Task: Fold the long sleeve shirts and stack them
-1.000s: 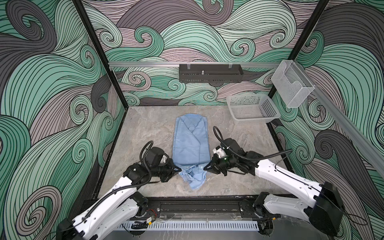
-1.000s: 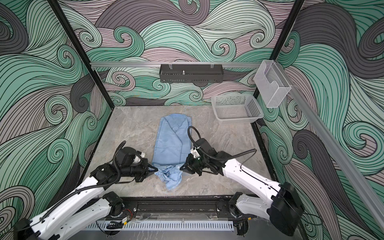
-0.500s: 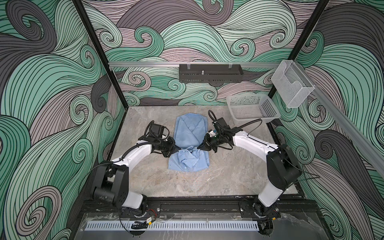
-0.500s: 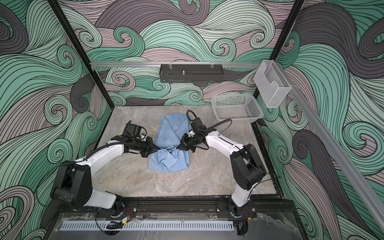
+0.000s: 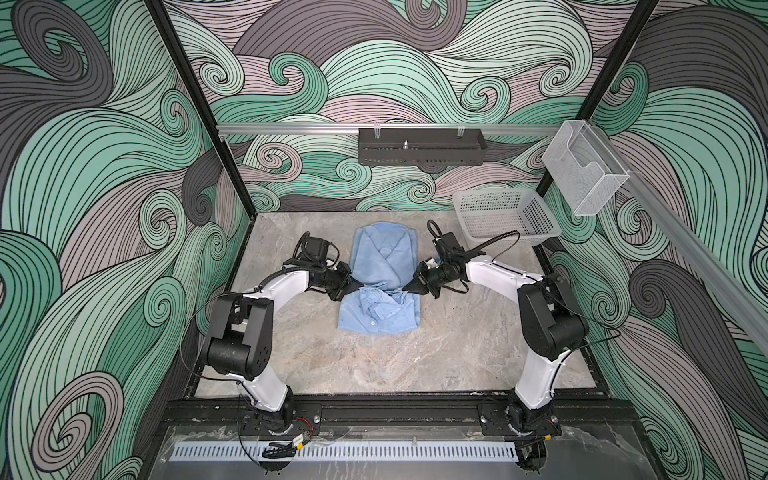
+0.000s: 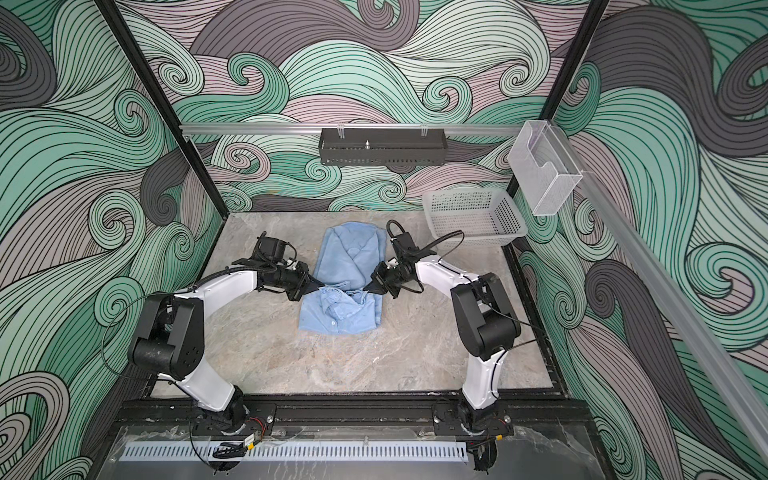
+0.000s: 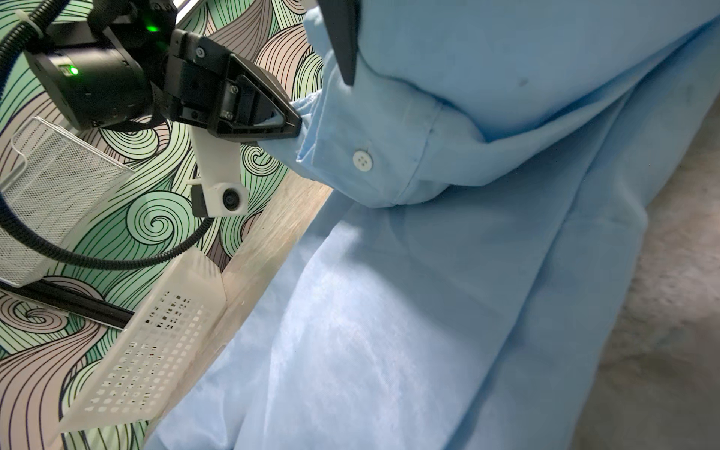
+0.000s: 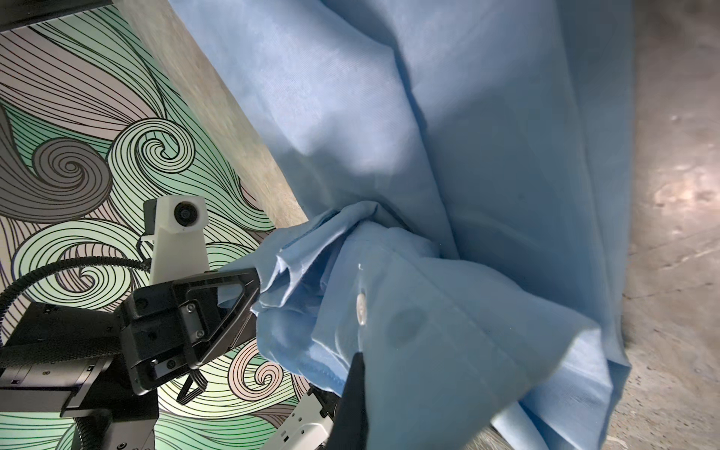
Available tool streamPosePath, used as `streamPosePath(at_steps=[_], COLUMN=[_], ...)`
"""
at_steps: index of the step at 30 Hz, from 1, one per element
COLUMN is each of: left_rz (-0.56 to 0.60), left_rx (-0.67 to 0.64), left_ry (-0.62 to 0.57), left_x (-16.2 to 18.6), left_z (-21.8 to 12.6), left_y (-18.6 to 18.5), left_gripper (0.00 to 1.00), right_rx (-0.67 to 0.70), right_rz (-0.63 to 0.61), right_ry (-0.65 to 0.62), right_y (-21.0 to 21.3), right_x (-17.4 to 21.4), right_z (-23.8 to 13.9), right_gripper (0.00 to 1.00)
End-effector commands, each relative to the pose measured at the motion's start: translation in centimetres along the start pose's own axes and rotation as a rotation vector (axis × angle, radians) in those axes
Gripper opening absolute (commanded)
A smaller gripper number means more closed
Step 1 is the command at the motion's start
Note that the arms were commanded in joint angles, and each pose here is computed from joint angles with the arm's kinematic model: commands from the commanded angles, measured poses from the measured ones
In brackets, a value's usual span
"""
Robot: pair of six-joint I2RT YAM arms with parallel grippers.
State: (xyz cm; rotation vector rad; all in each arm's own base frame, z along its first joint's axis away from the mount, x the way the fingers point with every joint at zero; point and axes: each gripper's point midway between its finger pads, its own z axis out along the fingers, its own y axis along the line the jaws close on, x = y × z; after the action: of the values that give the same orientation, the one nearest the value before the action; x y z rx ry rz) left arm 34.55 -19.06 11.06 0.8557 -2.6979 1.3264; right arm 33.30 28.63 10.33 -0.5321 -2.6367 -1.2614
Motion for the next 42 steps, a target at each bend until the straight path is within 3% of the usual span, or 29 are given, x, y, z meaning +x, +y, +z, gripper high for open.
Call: streamPosePath(at_steps=[1,7,12,13,17,19,27,32,36,38,42], left_rz=[0.029,0.0,-0.034,-0.035,-0.017,0.023,0.219,0.286,0.313,0.307,0.243], left_rx=[0.021,-0.002,-0.025,-0.028,-0.01,0.004,0.077,0.041,-0.016,-0.044,-0.079], left_ry=[0.001,0.016,0.011,0.007,-0.022,-0.044,-0.156,-0.157,-0.115,-0.083,-0.009], left_x=[-0.9,-2.6,-4.3,-4.6,-5.6,-5.8,-4.6,-1.9,0.5,1.6,3.4], left_z=[0.2,2.3,4.0,4.2,3.5,2.4,-4.9,-7.1,-6.3,-5.2,-2.3], left_y=[-1.0,-0.1,0.9,0.9,-0.5,-2.1,-8.3,-7.4,-4.0,-1.9,2.4], left_gripper=[0.0,0.0,0.0,0.02,0.31,0.41,0.56,0.56,0.52,0.51,0.46], right_rx=[-0.003,0.023,0.055,0.059,0.072,0.07,0.112,0.185,0.299,0.356,0.413], right_rz=[-0.017,0.009,0.034,0.029,-0.031,-0.071,-0.255,-0.489,-0.867,-1.043,-1.332], right_ry=[-0.002,-0.019,-0.034,-0.042,-0.069,-0.097,-0.237,-0.302,-0.364,-0.381,-0.251], right_y=[0.4,-0.5,-2.0,-2.1,-1.1,-0.2,2.4,3.4,4.1,4.2,3.1], right_x=[-0.8,-2.7,-4.3,-4.5,-5.0,-5.1,-3.8,-2.1,-0.1,0.7,2.8], right_z=[0.2,1.0,1.9,1.8,0.7,-0.5,-7.1,-9.7,-9.5,-8.6,-4.8], right_gripper=[0.04,0.09,0.2,0.23,0.37,0.43,0.6,0.55,0.41,0.39,0.34])
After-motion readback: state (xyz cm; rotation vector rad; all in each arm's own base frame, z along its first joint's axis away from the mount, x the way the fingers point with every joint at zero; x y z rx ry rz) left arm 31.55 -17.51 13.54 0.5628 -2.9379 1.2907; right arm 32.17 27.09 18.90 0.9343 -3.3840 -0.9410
